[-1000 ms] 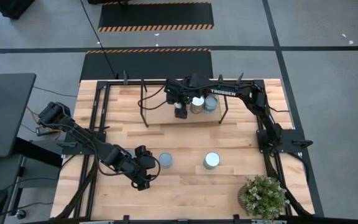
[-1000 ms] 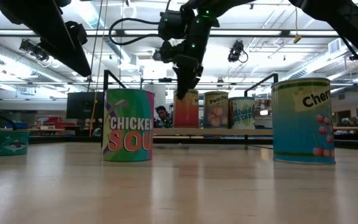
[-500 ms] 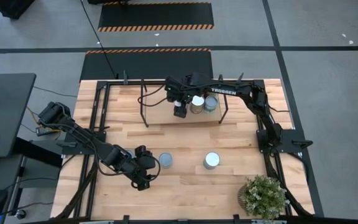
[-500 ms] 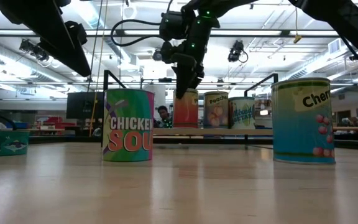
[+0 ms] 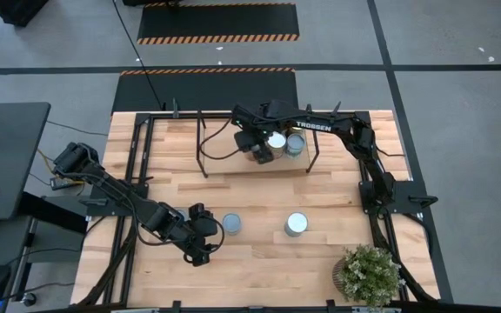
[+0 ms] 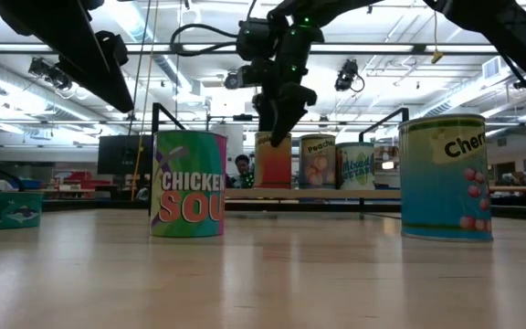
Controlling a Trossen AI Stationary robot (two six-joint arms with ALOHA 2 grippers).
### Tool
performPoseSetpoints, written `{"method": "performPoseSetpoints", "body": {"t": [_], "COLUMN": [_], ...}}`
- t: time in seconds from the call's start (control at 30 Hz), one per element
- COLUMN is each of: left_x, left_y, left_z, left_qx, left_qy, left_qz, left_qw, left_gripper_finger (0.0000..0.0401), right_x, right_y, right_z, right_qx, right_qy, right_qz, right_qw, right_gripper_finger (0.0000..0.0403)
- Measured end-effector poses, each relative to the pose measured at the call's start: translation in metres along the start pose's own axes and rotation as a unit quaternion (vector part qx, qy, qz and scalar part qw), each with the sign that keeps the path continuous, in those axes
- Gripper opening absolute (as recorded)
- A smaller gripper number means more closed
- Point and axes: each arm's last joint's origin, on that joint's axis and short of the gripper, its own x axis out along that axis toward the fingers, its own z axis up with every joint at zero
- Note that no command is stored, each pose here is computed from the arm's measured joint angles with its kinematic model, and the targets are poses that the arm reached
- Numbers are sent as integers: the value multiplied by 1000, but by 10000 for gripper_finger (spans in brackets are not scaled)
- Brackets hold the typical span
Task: Pick and place cans onto a shelf
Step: Put the canned pineapple on the shelf
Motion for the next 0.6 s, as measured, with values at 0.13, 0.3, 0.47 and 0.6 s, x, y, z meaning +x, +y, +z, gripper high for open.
{"method": "performPoseSetpoints", "body": {"t": [0.13, 0.3, 0.47, 0.6], "left_x": [0, 0, 0, 0], "left_y": [0, 0, 0, 0], "left_z": [0, 0, 0, 0], "left_qx": [0, -6, -8, -9], "left_qy": [0, 0, 0, 0], "left_qz": [0, 0, 0, 0], "left_qw": [1000, 1000, 1000, 1000], "left_gripper_finger": [288, 288, 288, 288], "right_x": [0, 1, 2, 0], "right_y": [-1, 0, 6, 11], "right_z": [0, 2, 7, 11], "right_qx": [-38, -39, -9, 32], "right_qy": [3, 5, 8, 13], "right_qz": [-9, -14, -23, -33], "right_qw": [999, 999, 1000, 999], "right_gripper_finger": [343, 369, 395, 392]}}
